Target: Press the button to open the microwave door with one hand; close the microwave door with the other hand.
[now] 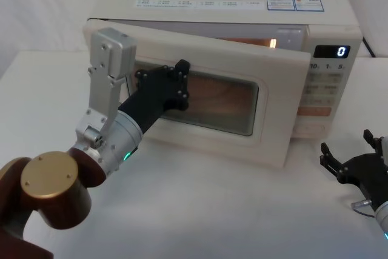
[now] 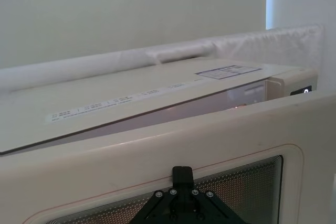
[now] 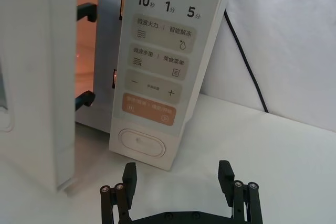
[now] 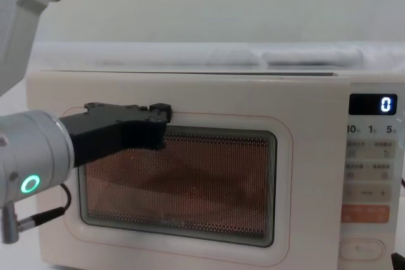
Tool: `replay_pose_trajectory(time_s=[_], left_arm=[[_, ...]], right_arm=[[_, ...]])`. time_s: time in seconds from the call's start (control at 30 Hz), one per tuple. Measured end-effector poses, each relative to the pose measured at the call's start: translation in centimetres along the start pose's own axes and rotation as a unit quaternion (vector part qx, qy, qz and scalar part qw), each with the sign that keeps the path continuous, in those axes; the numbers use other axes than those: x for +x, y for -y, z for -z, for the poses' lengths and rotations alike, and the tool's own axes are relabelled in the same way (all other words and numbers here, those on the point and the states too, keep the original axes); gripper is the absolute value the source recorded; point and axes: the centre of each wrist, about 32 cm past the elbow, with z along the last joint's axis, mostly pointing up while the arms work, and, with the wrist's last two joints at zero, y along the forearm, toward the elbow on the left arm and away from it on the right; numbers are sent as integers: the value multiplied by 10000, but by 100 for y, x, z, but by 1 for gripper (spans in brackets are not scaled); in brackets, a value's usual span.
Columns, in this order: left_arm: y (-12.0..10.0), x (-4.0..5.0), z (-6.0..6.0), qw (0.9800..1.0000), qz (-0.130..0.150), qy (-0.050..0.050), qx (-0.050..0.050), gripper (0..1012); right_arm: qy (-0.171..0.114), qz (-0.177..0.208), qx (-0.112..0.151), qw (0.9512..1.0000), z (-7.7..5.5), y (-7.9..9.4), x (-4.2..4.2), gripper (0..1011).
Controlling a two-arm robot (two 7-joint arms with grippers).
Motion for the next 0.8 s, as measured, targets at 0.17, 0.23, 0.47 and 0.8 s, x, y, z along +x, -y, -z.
replay_pose_trajectory(time_s=[0.17,0.23,0.47,0.8], left_arm=[[51,9,2,10000,-12,-15,17,0],[60,11,5,10000,-17,-18,26,0],[105,20,28,9999,-111,-21,79,0],[149,43,41,9998,-178,-6,106,0]], right_arm=[[0,0,0,10000,0,0,0,1002],[0,1,0,10000,0,0,0,1002],[0,0,0,10000,0,0,0,1002],[0,0,0,10000,0,0,0,1002]])
